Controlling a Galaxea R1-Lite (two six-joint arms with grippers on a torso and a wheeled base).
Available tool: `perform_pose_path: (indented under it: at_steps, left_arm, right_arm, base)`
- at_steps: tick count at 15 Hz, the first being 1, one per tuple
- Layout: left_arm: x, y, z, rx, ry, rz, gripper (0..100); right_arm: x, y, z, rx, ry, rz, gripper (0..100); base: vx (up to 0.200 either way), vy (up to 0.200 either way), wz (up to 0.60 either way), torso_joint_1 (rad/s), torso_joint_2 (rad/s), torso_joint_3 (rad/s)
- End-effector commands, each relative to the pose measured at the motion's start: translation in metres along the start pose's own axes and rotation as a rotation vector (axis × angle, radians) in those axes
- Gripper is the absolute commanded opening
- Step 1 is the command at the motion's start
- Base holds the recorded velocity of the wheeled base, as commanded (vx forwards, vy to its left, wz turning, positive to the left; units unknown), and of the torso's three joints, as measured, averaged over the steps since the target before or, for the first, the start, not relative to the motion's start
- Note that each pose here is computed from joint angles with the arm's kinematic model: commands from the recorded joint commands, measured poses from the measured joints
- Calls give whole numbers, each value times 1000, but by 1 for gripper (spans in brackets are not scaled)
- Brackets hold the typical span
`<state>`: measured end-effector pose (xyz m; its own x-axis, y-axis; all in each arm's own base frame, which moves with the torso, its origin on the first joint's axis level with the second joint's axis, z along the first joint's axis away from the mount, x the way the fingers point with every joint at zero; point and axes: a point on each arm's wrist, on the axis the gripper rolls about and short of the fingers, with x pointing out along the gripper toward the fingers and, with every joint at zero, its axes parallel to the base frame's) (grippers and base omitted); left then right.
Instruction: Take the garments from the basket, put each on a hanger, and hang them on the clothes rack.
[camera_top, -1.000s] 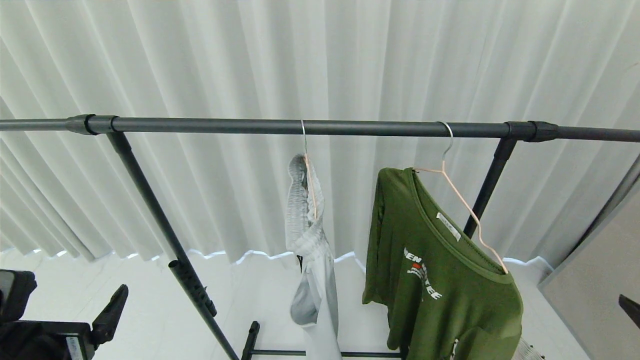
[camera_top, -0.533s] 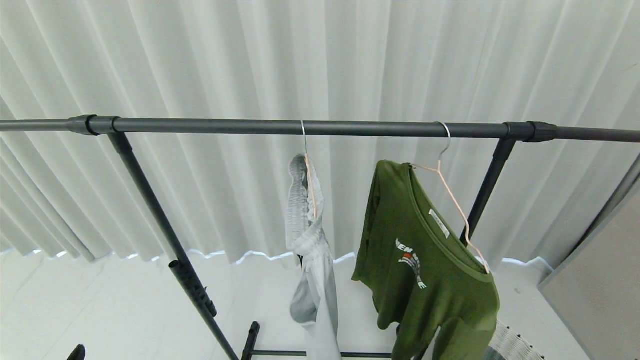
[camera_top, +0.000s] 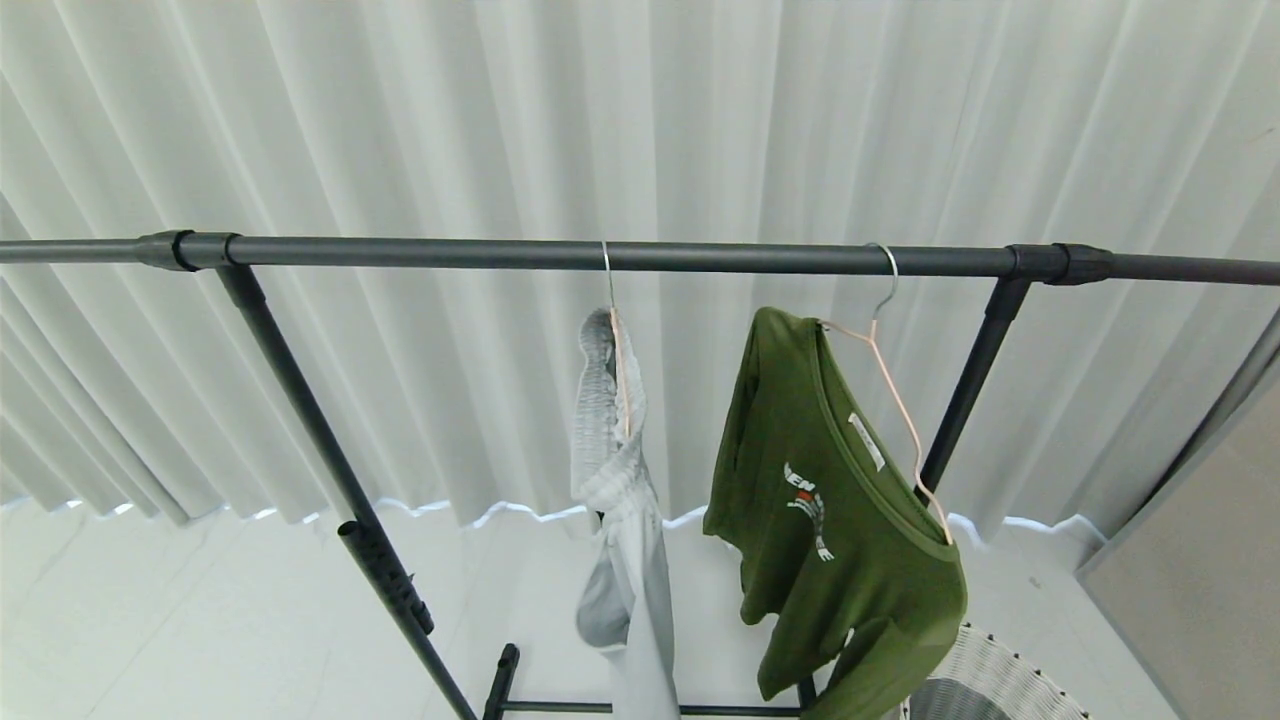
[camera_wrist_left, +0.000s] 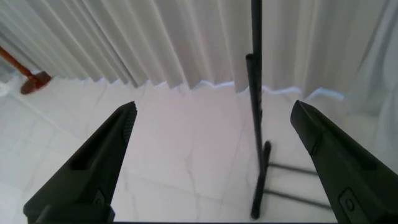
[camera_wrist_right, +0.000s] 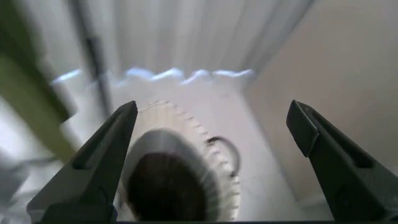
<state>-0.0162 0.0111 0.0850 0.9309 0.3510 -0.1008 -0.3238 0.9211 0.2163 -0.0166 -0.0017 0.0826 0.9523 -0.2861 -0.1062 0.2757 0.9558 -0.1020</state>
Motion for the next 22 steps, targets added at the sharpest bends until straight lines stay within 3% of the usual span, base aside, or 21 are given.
perform_pose_path:
  at_steps: [1, 3, 4, 5, 8, 10, 13, 15, 18, 20, 22]
  left_arm:
    - [-2, 1, -3, -59, -17, 33, 100]
    - [-2, 2, -3, -132, -8, 96, 100]
    - [-2, 4, -4, -119, 3, 174, 100]
    - [-2, 4, -4, -109, 7, 195, 100]
    - [-5, 4, -2, 40, 33, 277, 100]
    - [-6, 2, -2, 67, 57, 350, 100]
    - [-11, 5, -5, 4, -54, 256, 100]
    - [-11, 2, -5, -31, -78, 159, 100]
    - [-9, -4, -5, -28, -154, -101, 100]
    - [-9, -6, -4, -67, -170, -192, 100]
    - [-10, -7, -5, -76, -173, -242, 100]
  right_arm:
    - [1, 0, -2, 33, -37, -16, 100]
    - [1, -2, 1, 40, -62, -100, 100]
    - [1, -3, 1, 41, -65, -144, 100]
    - [1, -3, 2, 43, -68, -156, 100]
    - [1, -3, 2, 0, -61, -162, 100]
    - [1, -3, 1, -27, -58, -158, 100]
    - [1, -3, 1, -19, -59, -155, 100]
    - [1, -3, 1, -19, -60, -135, 100]
    - [1, 0, 0, -13, -55, -14, 100]
    - [1, 2, -1, 36, -56, 88, 100]
    - [1, 4, -6, 54, -3, 153, 100]
  base:
    - [0, 0, 0, 0, 0, 0]
    - [0, 0, 0, 0, 0, 0]
    - [0, 0, 0, 0, 0, 0]
    - [0, 0, 0, 0, 0, 0]
    - [0, 0, 0, 0, 0, 0]
    - [0, 0, 0, 0, 0, 0]
    - [0, 0, 0, 0, 0, 0]
    - [0, 0, 0, 0, 0, 0]
    - [0, 0, 0, 0, 0, 0]
    - [0, 0, 0, 0, 0, 0]
    - [0, 0, 0, 0, 0, 0]
